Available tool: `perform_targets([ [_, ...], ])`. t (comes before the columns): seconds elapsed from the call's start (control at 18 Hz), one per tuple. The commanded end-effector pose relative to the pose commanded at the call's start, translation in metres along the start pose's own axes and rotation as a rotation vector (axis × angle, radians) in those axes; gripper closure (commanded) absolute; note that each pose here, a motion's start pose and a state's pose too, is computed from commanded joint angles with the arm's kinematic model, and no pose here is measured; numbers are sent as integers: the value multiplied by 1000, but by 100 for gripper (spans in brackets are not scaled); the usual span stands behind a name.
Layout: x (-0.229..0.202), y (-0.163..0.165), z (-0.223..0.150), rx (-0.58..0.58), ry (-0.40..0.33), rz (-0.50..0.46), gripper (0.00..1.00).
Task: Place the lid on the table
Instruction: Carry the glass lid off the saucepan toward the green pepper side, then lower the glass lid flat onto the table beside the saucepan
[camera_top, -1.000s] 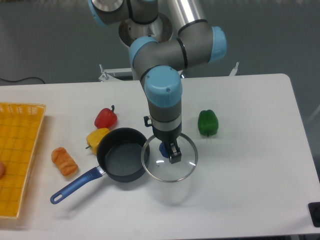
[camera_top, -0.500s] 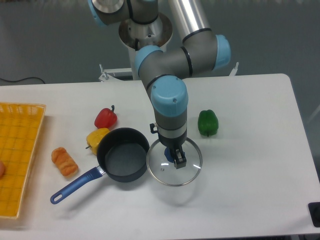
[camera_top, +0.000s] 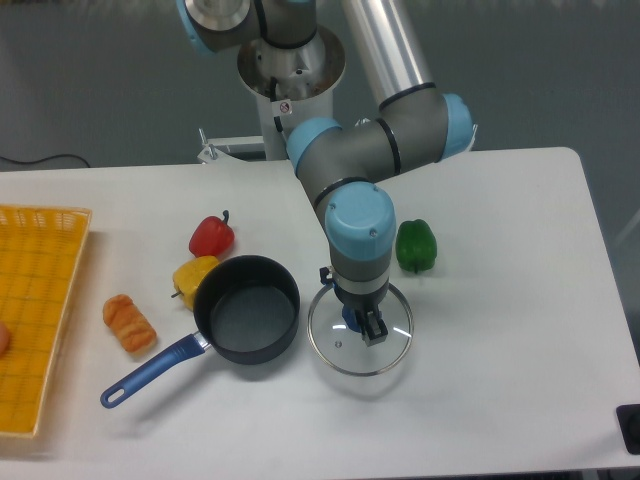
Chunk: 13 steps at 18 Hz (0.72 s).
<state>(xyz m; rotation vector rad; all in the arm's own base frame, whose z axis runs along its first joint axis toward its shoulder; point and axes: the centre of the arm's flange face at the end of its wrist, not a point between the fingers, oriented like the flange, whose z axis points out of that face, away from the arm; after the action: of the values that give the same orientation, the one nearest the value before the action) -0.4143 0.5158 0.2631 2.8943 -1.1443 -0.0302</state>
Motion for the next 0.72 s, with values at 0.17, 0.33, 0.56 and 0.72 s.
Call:
perform_targets([
  [0.17, -3, -1, 13, 1, 9, 2, 34],
  [0.33, -2, -3, 21, 1, 23, 4, 34],
  [0.56, 1, -3, 29, -24, 39, 8, 33],
  [0.72, 1, -4, 28, -27, 38, 9, 33],
])
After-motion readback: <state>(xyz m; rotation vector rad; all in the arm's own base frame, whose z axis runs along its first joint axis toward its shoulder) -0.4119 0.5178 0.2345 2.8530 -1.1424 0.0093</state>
